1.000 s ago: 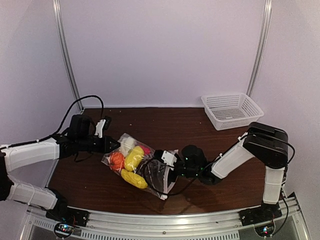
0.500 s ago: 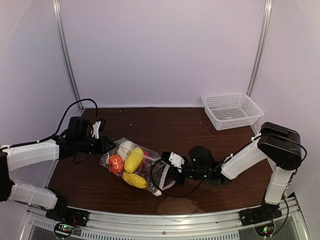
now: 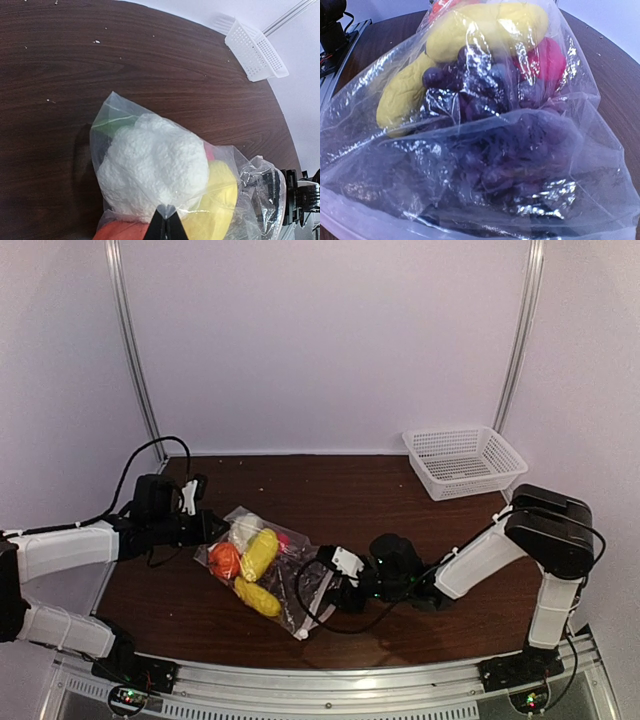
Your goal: Open the zip-top bag and remove the fake food
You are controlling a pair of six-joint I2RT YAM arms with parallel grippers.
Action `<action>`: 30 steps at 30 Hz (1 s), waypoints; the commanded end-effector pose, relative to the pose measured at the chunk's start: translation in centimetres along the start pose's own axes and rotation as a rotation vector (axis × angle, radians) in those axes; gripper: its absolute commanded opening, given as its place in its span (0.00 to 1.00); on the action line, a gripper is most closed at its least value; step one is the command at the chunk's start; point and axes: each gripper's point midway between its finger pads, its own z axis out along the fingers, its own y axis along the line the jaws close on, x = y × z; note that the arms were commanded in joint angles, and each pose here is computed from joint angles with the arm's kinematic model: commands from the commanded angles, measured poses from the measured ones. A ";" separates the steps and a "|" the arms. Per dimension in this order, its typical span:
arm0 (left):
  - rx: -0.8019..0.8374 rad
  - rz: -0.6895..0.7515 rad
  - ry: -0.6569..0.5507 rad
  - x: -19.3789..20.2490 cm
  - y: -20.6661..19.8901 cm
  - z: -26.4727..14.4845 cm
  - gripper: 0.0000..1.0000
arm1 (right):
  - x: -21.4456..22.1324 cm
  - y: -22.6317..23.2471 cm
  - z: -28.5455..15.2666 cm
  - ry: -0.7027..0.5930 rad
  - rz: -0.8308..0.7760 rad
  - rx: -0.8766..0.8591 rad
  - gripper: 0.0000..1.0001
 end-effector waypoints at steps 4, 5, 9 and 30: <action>0.053 0.022 -0.067 -1.7 -1.2 -0.5 0.00 | -1.9 -1.2 2.5 -0.060 0.017 0.043 0.69; 0.056 0.024 -0.068 -1.7 -1.3 -0.5 0.00 | -1.8 -1.2 3.0 -0.056 0.019 0.039 0.71; 0.060 0.025 -0.070 -1.9 -1.4 -0.5 0.00 | -0.9 -1.3 5.0 -0.034 0.036 0.025 0.72; -0.150 -0.102 -0.169 -3.9 2.5 -1.0 0.00 | -1.1 -0.8 -1.7 -0.045 0.071 0.063 0.00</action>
